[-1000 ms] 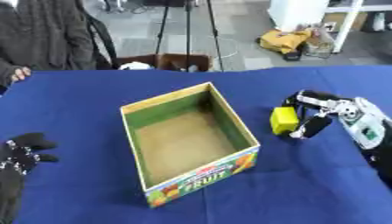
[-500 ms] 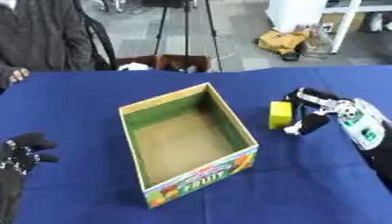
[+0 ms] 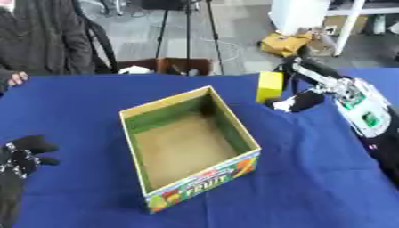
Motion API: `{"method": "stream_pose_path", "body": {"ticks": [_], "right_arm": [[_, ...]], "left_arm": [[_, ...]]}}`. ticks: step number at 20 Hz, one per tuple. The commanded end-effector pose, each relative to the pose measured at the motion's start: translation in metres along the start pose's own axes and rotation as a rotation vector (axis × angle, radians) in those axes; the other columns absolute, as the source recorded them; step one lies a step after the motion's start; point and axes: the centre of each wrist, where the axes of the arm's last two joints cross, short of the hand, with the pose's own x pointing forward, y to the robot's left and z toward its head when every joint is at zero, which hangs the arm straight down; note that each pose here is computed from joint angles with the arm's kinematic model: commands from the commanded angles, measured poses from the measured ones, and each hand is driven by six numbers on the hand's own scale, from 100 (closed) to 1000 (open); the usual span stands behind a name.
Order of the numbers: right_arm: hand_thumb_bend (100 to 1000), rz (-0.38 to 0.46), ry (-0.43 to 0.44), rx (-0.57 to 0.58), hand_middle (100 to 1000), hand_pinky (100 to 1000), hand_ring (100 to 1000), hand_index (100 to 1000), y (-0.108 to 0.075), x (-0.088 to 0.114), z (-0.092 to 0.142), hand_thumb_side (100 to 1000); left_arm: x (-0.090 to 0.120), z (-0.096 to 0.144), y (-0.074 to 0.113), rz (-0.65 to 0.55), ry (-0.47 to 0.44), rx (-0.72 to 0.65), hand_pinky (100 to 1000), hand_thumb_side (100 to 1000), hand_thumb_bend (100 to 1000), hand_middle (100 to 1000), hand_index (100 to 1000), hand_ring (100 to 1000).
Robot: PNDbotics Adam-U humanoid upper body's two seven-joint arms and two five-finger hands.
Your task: Pick up objects on the table and place them in the box.
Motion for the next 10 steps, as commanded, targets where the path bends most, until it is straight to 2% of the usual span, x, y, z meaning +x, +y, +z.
{"method": "stream_pose_path", "body": {"ticks": [1,6,10], "right_arm": [[304,0.029,-0.063,0.005,266,396,552,278,-0.011,0.022,-0.018,316],[297,0.027,-0.06,0.104,268,399,555,279,0.019,0.029,-0.043,297],[281,0.029,-0.04,0.206,281,409,562,292,0.055,0.03,-0.057,287]], "left_arm": [[0.01,-0.007,0.004,-0.023,-0.033,-0.024,594,897,807,571,737,697],[0.012,-0.009,0.001,-0.014,-0.046,-0.035,594,895,809,570,737,696],[0.013,-0.01,-0.001,-0.006,-0.052,-0.038,595,895,810,570,737,696]]}}
